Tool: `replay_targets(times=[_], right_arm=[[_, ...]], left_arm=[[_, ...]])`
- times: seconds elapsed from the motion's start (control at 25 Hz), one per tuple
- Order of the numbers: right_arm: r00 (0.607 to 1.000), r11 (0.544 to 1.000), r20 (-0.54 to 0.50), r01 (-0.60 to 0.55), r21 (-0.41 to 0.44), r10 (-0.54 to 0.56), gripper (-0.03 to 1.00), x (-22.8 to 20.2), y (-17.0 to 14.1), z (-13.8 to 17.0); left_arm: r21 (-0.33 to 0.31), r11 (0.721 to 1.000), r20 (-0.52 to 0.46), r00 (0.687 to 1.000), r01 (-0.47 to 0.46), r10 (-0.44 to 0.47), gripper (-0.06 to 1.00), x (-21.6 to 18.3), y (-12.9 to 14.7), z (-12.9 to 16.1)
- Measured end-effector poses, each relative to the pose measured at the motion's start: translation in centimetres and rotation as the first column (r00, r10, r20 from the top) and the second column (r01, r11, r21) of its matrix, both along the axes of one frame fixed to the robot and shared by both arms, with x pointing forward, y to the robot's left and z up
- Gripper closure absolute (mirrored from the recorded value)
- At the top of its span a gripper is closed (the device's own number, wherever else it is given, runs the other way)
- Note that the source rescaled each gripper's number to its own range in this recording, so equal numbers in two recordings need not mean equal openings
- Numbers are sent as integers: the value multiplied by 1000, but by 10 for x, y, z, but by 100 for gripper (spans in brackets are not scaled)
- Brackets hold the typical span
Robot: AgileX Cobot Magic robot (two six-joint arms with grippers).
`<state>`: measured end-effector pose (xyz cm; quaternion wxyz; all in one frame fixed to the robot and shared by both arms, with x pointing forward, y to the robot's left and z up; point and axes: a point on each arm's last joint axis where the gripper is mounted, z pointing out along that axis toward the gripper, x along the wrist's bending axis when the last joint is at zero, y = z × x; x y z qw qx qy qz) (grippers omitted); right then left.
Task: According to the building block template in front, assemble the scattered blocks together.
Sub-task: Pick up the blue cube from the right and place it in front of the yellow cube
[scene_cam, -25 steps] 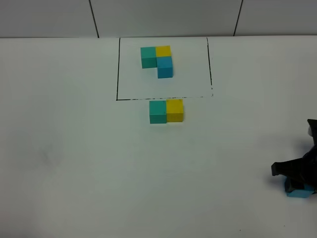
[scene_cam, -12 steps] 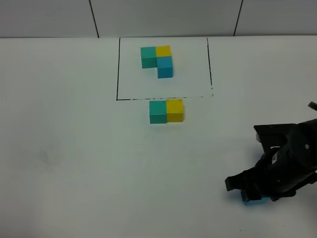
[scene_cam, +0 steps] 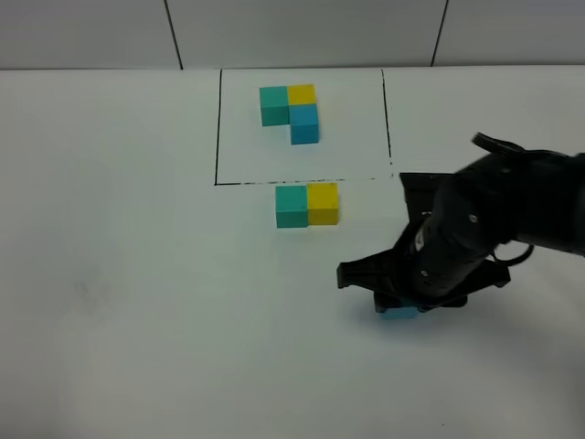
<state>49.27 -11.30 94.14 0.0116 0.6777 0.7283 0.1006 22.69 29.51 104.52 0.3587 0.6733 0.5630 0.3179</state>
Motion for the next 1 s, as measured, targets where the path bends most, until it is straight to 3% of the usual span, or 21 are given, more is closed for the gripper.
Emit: replay_targets(times=[0.24, 0.6, 1.0], right_arm=[[998, 990, -44, -56, -128, 51, 97, 36, 33, -15], [999, 991, -27, -51, -125, 48, 97, 76, 64, -26], [998, 986, -50, -53, -159, 45, 97, 97, 78, -46]], left_arm=[[0, 1000, 0, 1000, 0, 0, 19, 0, 0, 0], [0, 1000, 0, 1000, 0, 0, 19, 0, 0, 0], [0, 1000, 0, 1000, 0, 0, 19, 0, 0, 0]])
